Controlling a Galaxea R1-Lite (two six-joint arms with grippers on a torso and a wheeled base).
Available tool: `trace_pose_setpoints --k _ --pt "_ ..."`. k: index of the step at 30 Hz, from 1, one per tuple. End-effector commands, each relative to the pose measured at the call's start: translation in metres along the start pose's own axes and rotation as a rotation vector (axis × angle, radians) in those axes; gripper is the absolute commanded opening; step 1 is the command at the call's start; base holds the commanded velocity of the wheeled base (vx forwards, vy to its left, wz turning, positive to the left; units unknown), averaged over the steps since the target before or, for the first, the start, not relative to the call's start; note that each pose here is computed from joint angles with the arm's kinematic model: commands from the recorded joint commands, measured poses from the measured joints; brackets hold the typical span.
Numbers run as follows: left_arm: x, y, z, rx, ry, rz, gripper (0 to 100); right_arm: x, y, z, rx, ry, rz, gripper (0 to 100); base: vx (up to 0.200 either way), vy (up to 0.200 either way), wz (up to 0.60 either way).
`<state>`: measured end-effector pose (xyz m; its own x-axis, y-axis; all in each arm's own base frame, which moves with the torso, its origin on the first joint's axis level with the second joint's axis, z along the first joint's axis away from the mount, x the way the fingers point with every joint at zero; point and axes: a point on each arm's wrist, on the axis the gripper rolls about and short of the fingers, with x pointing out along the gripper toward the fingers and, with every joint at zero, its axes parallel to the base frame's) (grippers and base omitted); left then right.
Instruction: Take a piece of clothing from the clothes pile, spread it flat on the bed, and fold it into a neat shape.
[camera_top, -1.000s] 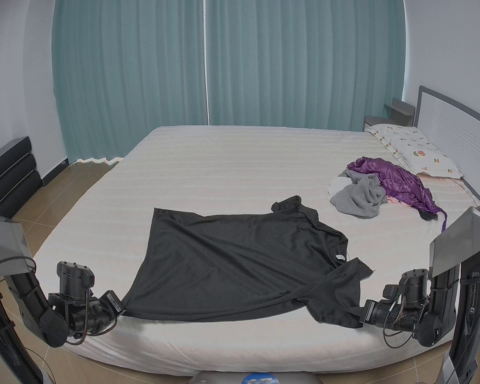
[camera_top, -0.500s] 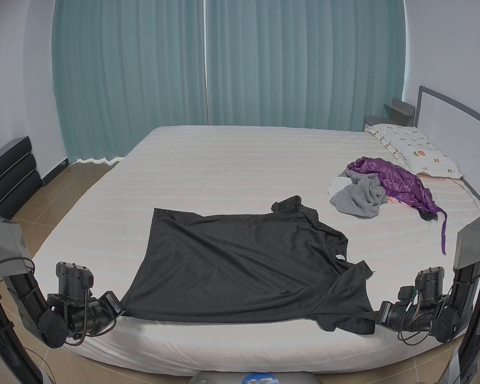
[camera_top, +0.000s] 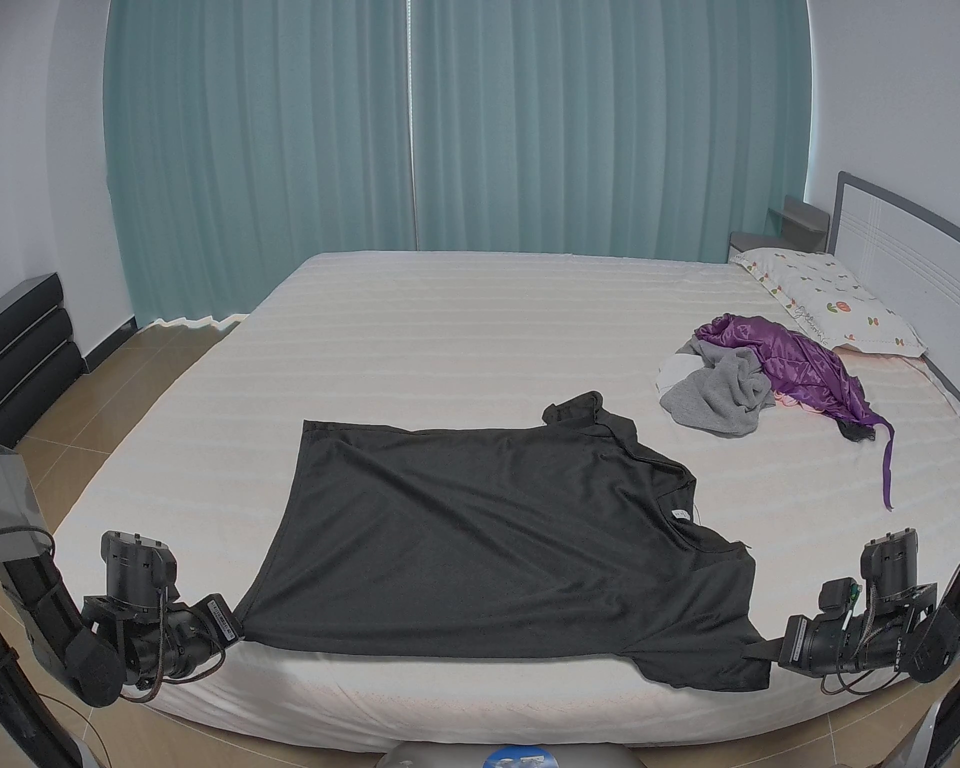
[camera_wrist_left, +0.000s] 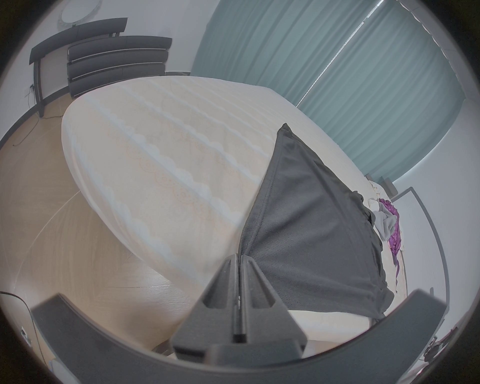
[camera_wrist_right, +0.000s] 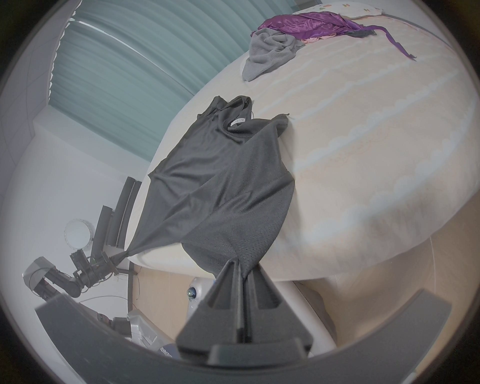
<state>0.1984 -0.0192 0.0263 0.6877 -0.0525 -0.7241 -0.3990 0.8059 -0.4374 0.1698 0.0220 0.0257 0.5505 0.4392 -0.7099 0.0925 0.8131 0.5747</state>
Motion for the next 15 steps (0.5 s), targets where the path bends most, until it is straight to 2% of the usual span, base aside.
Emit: trace_pose_setpoints --k 1,10,11,15 --pt "-0.006 0.004 -0.004 0.036 0.006 0.007 0 -0.013 0.003 -0.005 -0.042 -0.012 0.007 0 0.000 0.000 0.00" --pt "-0.007 0.006 -0.006 0.058 0.018 0.018 0 -0.017 0.002 -0.020 -0.054 0.103 -0.034 0 0.000 0.000 0.00" --pt "-0.006 0.006 -0.007 0.058 0.020 0.017 0 -0.017 0.001 -0.021 -0.051 0.115 -0.042 100 0.000 0.000 0.00" --pt "-0.006 0.006 -0.007 0.058 0.025 0.021 0 -0.018 -0.001 -0.025 -0.059 0.147 -0.057 100 0.000 0.000 0.00"
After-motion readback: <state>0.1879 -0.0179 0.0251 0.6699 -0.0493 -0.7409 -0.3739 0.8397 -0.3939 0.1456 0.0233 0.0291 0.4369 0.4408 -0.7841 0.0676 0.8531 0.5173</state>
